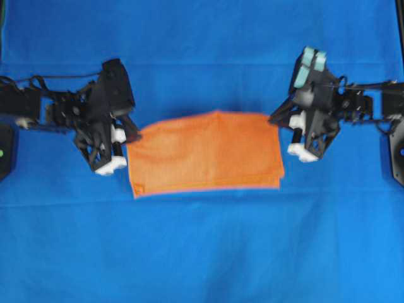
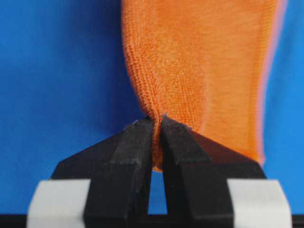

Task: Fold the orange towel.
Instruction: 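Lift the towel and swing the left gripper under the right gripper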

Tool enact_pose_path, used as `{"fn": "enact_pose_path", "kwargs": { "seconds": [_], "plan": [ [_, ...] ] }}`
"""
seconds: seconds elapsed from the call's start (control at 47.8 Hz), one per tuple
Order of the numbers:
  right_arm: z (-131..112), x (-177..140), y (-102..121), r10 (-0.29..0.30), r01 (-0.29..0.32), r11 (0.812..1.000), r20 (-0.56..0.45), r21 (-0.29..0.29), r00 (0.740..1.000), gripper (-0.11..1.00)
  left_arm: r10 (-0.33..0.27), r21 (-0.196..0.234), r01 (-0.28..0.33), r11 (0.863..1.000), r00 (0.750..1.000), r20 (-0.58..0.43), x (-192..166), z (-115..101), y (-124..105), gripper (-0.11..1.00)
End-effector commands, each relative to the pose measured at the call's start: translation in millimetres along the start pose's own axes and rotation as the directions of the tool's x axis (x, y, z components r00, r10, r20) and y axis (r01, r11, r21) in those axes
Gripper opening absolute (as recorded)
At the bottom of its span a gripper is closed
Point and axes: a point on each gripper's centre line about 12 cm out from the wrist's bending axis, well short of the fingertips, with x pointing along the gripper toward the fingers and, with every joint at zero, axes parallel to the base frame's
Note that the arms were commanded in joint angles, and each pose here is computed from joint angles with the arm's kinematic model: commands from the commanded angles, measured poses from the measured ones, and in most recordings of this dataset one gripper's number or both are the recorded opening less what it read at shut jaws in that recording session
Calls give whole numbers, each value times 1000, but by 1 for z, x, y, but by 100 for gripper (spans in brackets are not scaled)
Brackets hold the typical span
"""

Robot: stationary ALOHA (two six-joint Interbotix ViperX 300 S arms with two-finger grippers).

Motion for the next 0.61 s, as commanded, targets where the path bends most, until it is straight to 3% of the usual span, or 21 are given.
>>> {"fn": "enact_pose_path", "kwargs": {
  "seconds": [0.0,0.314,0.586],
  "plan": [
    [17,-19,3,7,-7,1000,55,-7,998,3,-23,7,22,1000,996,81,-23,22,-6,1],
    [28,-58,4,24,-24,1000,162,-5,986,3,-64,42,55,998,970,236,-67,43,-12,1],
    [32,-56,0,8,-1,999,189,-38,982,3,-88,72,70,995,952,292,-70,47,-17,1]
  ]
}}
